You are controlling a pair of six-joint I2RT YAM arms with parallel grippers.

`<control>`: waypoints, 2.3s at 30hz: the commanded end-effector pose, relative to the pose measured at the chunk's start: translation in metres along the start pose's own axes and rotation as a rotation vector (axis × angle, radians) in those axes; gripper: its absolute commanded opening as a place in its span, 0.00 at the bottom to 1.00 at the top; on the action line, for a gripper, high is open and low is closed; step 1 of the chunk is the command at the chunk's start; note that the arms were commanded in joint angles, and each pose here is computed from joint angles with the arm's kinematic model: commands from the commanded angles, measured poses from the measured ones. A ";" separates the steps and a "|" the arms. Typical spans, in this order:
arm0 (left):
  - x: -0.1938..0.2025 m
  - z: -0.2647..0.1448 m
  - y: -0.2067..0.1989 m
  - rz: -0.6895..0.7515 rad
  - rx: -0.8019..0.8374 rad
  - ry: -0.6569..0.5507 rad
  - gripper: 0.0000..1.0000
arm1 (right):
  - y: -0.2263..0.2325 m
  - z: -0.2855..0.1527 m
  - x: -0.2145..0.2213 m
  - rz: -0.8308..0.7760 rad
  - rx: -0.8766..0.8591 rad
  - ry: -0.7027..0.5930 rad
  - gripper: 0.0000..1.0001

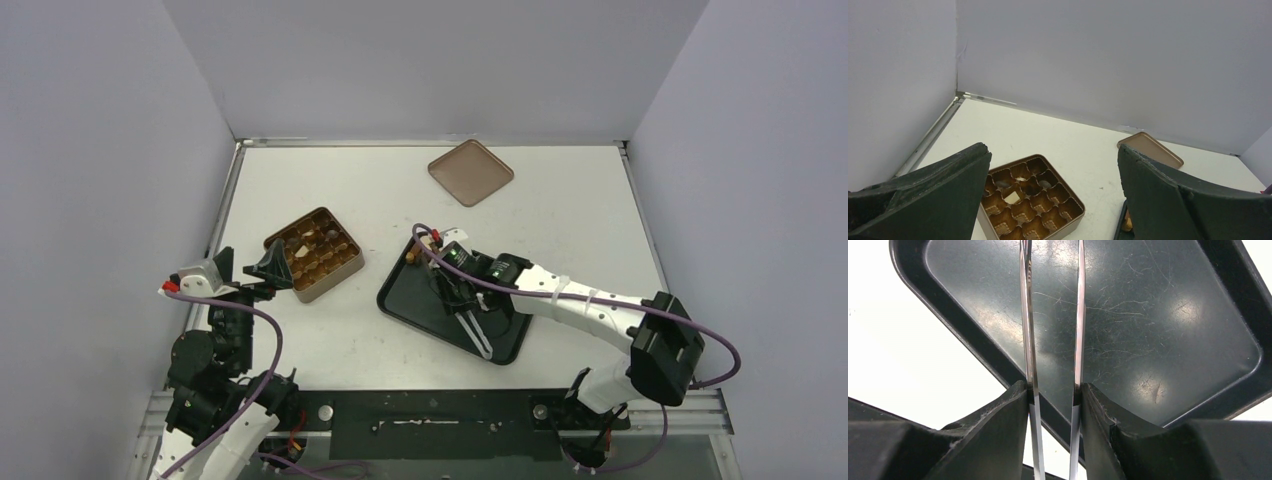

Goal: Pack the chocolate
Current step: Pick up the fake chocolate from the plate, then place the fake chocolate in the packing box.

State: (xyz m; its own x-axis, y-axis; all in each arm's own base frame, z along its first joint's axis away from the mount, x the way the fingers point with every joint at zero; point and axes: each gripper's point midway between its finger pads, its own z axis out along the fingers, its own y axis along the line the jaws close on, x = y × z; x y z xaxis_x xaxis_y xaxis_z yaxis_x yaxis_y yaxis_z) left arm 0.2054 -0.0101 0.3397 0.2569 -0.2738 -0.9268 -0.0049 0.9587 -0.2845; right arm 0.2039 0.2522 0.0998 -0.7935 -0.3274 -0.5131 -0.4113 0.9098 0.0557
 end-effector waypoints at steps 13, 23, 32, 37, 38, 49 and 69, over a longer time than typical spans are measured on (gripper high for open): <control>-0.011 -0.001 0.001 -0.021 -0.004 -0.036 0.97 | 0.079 -0.017 -0.106 -0.022 -0.252 -0.233 0.14; -0.015 -0.003 0.003 -0.030 -0.008 -0.051 0.97 | 0.129 0.001 -0.135 -0.036 -0.405 -0.226 0.15; -0.017 -0.005 0.004 -0.032 -0.013 -0.058 0.97 | 0.151 0.027 -0.148 -0.043 -0.439 -0.197 0.18; -0.017 -0.005 0.004 -0.032 -0.009 -0.057 0.97 | 0.157 0.038 -0.146 -0.047 -0.447 -0.172 0.20; -0.017 -0.006 0.004 -0.032 -0.010 -0.059 0.97 | 0.157 0.039 -0.146 -0.046 -0.449 -0.169 0.21; -0.018 -0.006 0.004 -0.036 -0.008 -0.062 0.97 | 0.160 0.051 -0.144 -0.045 -0.442 -0.150 0.30; -0.016 -0.005 0.003 -0.029 -0.007 -0.053 0.97 | 0.155 0.038 -0.155 -0.052 -0.424 -0.193 0.44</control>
State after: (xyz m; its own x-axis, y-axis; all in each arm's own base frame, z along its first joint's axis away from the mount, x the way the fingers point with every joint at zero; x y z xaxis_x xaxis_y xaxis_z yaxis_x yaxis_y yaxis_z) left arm 0.1982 -0.0040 0.3446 0.2864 -0.2870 -0.9141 -0.0104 0.9531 -0.3025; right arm 0.2688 0.4415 0.1078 -0.7458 -0.3380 -0.5741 -0.5940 0.7274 0.3435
